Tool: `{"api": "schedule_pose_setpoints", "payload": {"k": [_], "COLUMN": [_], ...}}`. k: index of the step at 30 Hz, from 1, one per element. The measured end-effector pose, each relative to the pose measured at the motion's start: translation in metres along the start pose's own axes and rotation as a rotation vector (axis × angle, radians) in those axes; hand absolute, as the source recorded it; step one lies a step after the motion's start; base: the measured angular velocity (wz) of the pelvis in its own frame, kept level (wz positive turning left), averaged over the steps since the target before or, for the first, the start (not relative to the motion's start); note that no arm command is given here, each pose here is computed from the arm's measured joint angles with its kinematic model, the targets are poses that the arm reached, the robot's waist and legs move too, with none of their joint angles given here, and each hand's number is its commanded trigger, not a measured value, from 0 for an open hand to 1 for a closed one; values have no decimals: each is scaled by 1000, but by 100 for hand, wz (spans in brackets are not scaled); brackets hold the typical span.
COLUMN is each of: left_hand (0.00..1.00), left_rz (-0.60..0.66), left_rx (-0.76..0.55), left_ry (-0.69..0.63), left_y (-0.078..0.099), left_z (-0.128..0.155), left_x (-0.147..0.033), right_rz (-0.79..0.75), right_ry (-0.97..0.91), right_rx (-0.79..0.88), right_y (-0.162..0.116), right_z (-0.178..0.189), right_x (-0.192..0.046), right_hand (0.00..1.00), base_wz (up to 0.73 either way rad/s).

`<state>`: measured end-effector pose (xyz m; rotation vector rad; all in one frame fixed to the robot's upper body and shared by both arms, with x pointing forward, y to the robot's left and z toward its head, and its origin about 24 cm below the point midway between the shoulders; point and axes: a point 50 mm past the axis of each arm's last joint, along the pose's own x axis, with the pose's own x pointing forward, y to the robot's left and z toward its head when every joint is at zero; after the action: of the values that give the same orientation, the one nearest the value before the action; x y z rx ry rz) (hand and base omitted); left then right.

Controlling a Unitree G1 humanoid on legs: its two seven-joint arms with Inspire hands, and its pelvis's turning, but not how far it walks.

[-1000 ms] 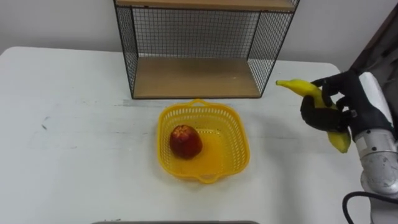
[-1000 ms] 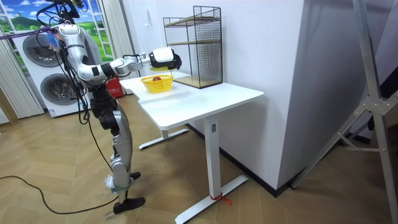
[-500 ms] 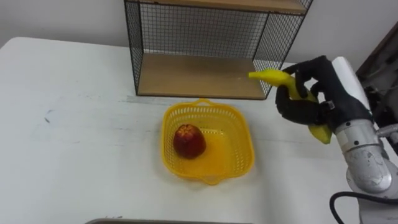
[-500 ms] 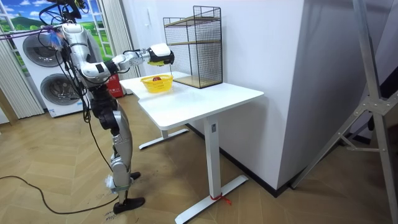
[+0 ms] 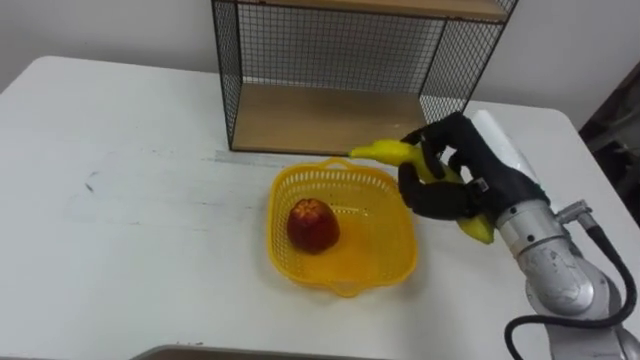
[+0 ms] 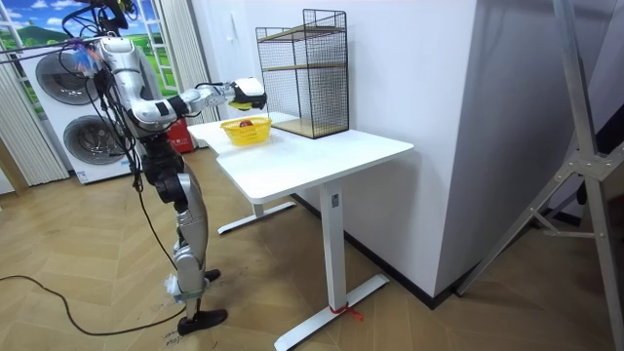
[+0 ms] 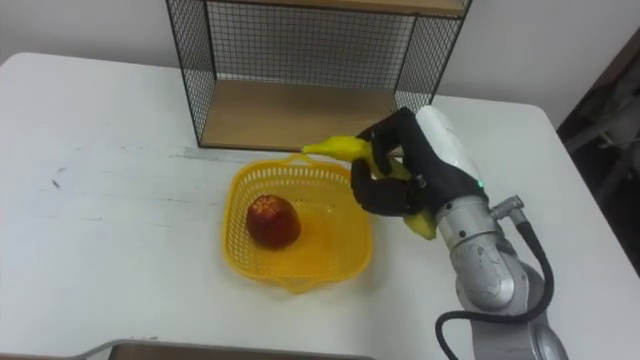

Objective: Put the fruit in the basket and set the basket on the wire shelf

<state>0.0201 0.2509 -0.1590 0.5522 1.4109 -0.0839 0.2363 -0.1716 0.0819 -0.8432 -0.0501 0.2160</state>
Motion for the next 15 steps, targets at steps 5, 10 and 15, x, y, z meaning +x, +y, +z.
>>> {"api": "schedule_pose_setpoints", "payload": {"k": [5, 10, 15], "left_hand": [0, 0, 0], "left_rz": [-8, -21, -34], "left_rx": [17, 38, 53], "left_ry": [-4, -3, 5], "left_y": [-3, -5, -8], "left_z": [1, 2, 1], "left_x": [0, 0, 1], "right_rz": [60, 102, 121], "right_ry": [-22, -37, -43], "right_rx": [4, 9, 13], "right_y": [13, 19, 23], "right_z": [7, 10, 11], "right_x": [1, 1, 1], "right_hand": [100, 100, 100], "base_wz": [0, 1, 6]}}
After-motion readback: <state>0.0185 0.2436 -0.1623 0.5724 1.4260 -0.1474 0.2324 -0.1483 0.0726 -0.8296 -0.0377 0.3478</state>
